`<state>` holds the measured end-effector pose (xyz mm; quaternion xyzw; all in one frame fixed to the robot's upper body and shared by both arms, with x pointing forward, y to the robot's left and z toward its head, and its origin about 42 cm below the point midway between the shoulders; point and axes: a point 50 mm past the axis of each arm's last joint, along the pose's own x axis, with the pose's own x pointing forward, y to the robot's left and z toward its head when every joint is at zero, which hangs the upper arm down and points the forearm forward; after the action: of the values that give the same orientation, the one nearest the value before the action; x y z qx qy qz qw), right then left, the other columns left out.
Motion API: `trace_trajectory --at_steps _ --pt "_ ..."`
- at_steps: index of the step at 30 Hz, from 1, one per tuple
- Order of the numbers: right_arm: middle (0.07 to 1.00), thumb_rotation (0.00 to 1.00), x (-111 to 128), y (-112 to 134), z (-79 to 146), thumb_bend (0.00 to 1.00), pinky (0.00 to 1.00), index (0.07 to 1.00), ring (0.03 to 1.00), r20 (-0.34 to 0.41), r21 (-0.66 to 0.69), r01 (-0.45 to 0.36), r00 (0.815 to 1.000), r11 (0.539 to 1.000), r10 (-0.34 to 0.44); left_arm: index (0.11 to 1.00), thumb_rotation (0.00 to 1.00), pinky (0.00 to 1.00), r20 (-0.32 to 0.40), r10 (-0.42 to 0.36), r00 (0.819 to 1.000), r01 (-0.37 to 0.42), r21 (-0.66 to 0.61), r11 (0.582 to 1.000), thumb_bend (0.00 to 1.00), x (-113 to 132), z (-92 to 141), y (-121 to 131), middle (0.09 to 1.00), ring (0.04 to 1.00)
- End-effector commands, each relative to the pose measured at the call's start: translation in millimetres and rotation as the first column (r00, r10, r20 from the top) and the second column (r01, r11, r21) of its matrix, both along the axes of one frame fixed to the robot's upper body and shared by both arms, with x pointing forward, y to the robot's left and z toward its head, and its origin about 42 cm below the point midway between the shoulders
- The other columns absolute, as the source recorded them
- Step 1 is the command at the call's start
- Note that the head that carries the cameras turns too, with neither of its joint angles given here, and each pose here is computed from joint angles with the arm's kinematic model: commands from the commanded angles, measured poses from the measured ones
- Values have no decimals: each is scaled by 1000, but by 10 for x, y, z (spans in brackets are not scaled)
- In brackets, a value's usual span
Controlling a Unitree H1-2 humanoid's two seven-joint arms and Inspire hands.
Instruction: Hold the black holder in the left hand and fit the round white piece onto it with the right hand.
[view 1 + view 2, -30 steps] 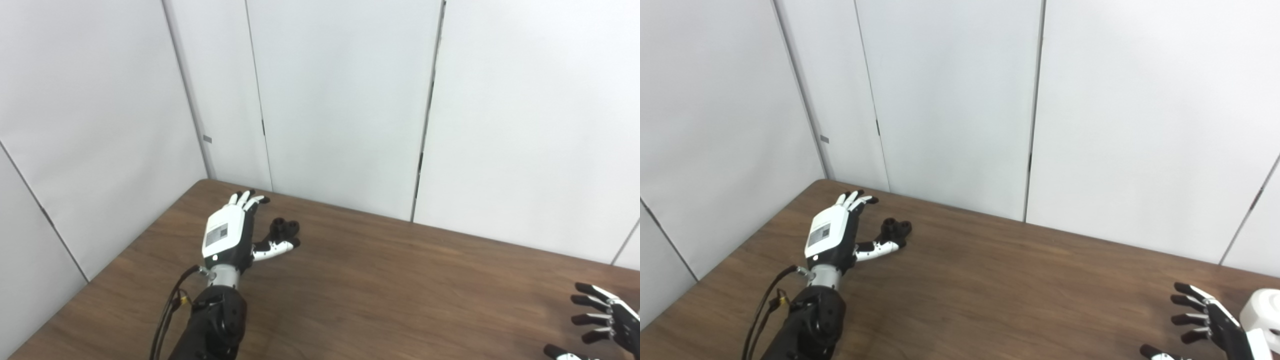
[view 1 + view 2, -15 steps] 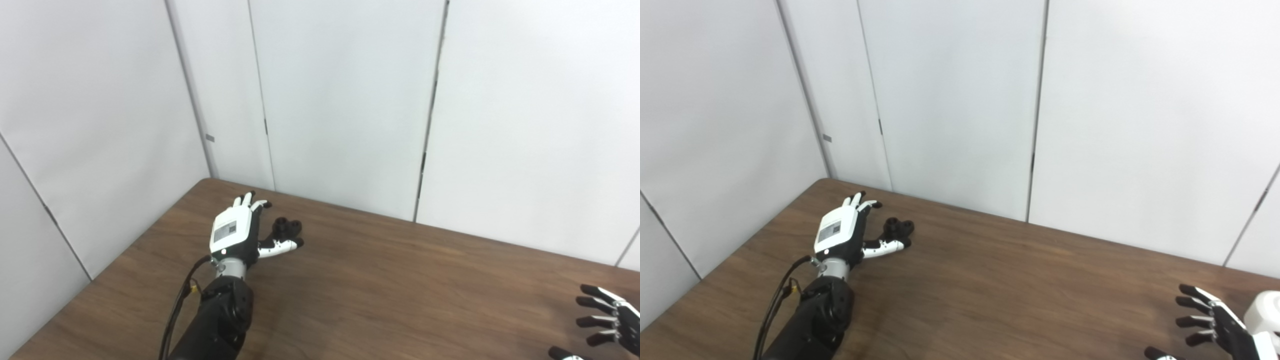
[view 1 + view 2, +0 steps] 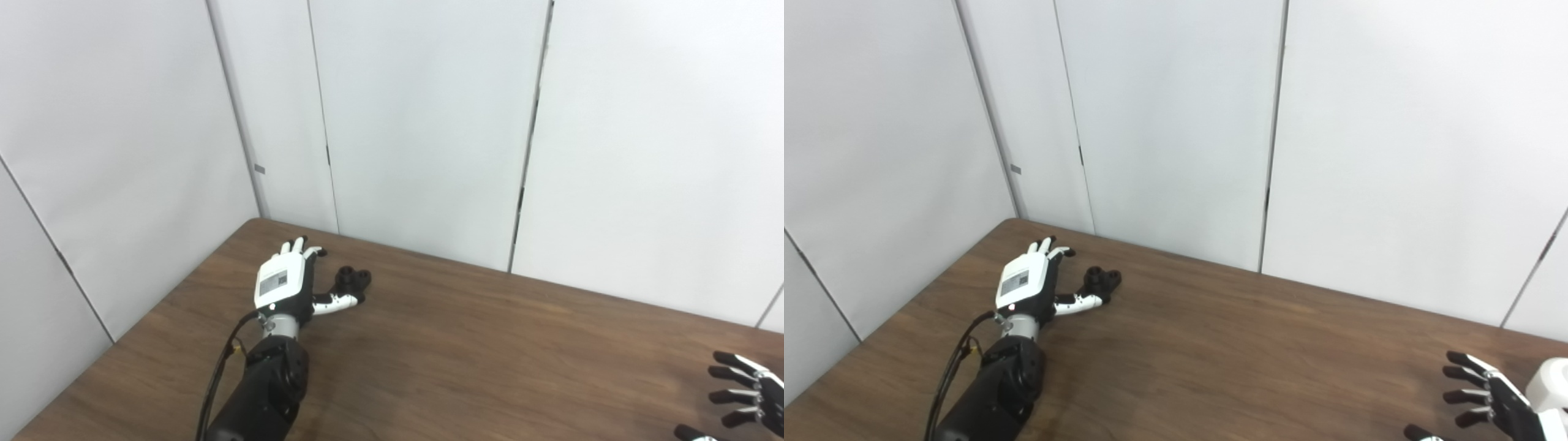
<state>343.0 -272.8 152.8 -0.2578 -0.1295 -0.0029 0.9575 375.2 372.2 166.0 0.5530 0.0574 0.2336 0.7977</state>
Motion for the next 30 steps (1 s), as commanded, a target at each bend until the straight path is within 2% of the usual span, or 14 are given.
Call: trace_trajectory --at_steps 1,7,14,24,30 --pt "734 176 31 -35 208 670 459 774 620 93 -8 -17 995 1000 17 802 527 934 94 -6 996 1 50 999 968 135 289 71 973 1000" --pt "733 195 22 -45 205 671 456 773 621 93 -13 -14 996 1000 15 769 515 873 77 -12 997 7 55 998 948 178 240 101 946 984" --pt "729 214 14 -74 216 669 457 771 617 92 -23 -11 996 1000 14 745 456 816 62 -8 998 5 39 999 916 217 196 112 908 945" --pt "730 218 6 -73 220 669 452 770 615 92 -20 -13 996 1000 15 722 438 763 59 -22 998 21 23 1000 888 279 81 206 871 904" --pt "729 200 6 -73 227 663 451 766 617 95 -22 -17 995 1000 20 683 385 751 55 -25 998 24 15 1000 851 309 34 252 854 889"
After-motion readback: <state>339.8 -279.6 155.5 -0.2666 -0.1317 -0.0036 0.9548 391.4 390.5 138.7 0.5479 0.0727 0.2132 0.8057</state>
